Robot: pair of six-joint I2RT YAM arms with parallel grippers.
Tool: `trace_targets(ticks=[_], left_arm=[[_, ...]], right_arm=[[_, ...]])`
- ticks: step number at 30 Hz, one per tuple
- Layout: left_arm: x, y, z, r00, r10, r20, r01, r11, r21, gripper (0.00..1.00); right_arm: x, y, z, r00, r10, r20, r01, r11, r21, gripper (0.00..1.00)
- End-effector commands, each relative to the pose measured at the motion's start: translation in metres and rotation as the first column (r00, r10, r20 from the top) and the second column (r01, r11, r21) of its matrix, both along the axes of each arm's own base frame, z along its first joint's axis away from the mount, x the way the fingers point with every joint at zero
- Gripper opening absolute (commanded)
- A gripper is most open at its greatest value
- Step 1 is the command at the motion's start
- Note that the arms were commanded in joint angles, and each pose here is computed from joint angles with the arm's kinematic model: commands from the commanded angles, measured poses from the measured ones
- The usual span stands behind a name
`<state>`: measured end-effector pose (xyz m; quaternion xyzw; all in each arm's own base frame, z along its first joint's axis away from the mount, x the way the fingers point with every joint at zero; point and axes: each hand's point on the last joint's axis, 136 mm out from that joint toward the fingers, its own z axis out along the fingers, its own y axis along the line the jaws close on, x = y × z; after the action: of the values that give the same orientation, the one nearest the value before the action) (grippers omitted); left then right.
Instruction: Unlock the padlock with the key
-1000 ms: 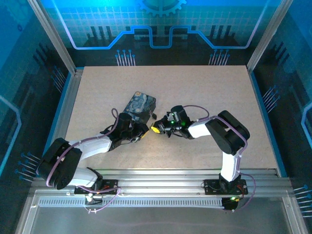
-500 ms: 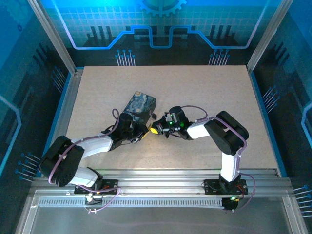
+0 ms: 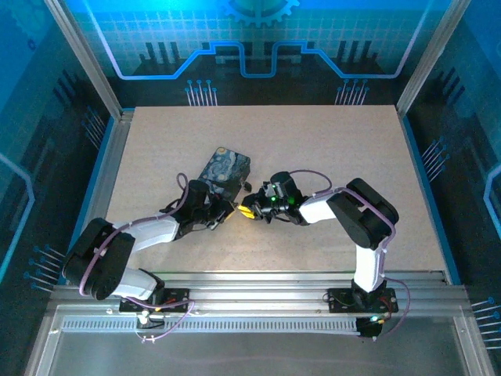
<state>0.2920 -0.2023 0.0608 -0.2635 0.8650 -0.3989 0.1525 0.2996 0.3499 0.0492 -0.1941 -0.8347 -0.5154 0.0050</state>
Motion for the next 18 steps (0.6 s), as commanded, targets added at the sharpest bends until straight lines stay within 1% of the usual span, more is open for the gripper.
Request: trace_targets(ticks=[1, 4, 8, 10, 13, 16, 18], left_arm=[[0.002, -0.003, 0.009, 0.994, -0.108, 0.034, 0.106, 0.993, 0.059, 0.0], [0.0, -0.008, 0.015, 0.979, -0.199, 0.051, 0.194, 0.976, 0.099, 0.0], [-0.001, -0.014, 0.022, 0.953, -0.293, 0.074, 0.282, 0.951, 0.125, 0.0], [-0.002, -0.02, 0.027, 0.935, -0.344, 0.09, 0.333, 0.936, 0.117, 0.0], [-0.004, -0.032, 0.036, 0.894, -0.431, 0.12, 0.424, 0.902, 0.084, 0.0], [-0.005, -0.042, 0.045, 0.853, -0.5, 0.148, 0.496, 0.866, 0.067, 0.0], [-0.004, -0.047, 0.05, 0.83, -0.533, 0.166, 0.531, 0.845, 0.059, 0.0]], right_arm=[[-0.003, -0.015, -0.003, 0.998, 0.041, 0.037, -0.039, 0.997, -0.07, 0.31], [0.002, -0.039, 0.001, 0.992, 0.08, 0.093, -0.066, 0.987, -0.146, 0.39], [0.005, -0.063, 0.013, 0.958, 0.199, 0.208, -0.145, 0.958, -0.25, 0.4], [0.004, -0.066, 0.026, 0.912, 0.285, 0.296, -0.213, 0.944, -0.252, 0.4], [0.0, -0.07, 0.049, 0.828, 0.371, 0.421, -0.304, 0.927, -0.219, 0.4], [0.002, -0.077, 0.073, 0.75, 0.411, 0.518, -0.361, 0.911, -0.201, 0.4], [-0.001, -0.081, 0.08, 0.72, 0.428, 0.546, -0.401, 0.899, -0.176, 0.4]])
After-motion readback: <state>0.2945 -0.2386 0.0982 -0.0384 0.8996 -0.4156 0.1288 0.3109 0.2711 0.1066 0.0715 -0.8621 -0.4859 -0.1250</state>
